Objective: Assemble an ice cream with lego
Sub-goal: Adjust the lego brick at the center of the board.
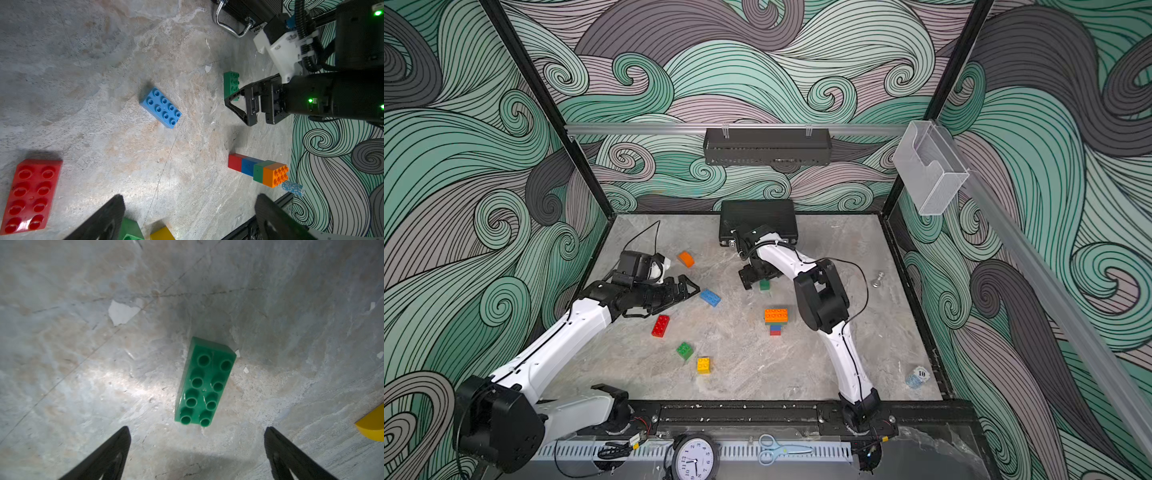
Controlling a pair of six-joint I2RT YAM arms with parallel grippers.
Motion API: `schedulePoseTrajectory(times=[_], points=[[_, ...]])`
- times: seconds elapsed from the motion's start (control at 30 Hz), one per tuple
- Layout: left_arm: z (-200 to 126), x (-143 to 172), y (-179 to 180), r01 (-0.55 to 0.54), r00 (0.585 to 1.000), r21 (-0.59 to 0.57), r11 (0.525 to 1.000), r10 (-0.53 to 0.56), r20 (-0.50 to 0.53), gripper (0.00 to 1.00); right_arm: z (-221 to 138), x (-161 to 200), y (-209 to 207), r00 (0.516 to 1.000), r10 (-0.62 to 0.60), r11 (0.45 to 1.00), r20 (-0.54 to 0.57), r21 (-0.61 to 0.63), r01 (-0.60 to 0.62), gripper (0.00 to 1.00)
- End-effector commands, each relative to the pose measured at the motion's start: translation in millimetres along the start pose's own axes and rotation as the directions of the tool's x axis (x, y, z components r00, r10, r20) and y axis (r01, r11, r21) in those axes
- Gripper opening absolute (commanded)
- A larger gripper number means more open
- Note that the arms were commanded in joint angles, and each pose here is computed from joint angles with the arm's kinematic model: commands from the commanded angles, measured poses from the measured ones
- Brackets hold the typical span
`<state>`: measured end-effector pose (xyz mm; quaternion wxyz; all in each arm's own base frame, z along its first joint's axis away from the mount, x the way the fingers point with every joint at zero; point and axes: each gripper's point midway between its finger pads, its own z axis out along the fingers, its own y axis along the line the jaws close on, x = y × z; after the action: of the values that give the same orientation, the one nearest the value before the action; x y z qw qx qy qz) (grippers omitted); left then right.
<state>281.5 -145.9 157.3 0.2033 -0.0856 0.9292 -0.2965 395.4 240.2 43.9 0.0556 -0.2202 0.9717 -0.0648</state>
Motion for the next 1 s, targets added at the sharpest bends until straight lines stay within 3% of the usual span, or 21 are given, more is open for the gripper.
schedulePoseTrajectory(times=[0.0,0.63,0.77,0.97], points=[[-2.4,-10.5,-6.9,-0.019,1.0,0.018,1.0,0.019,0.016,0.98,5.5,-5.0,-16.5,1.0,-0.006,0.997,0.005,0.073,0.006,0.99],[-1.4,-12.3,-4.6,-0.013,1.0,0.015,1.0,0.013,0.017,0.98,10.0,-2.9,-96.3,0.996,0.092,0.96,0.005,0.264,-0.09,0.99],[-1.3,-11.3,-4.0,-0.014,1.0,0.015,1.0,0.014,0.014,0.98,8.7,-3.0,-95.7,0.993,0.121,0.972,-0.013,0.205,-0.116,0.99],[-2.9,-11.4,-3.2,-0.013,1.0,0.012,1.0,0.013,0.018,0.98,-10.5,-14.8,-62.9,0.985,0.169,0.985,0.018,-0.021,-0.168,0.99]])
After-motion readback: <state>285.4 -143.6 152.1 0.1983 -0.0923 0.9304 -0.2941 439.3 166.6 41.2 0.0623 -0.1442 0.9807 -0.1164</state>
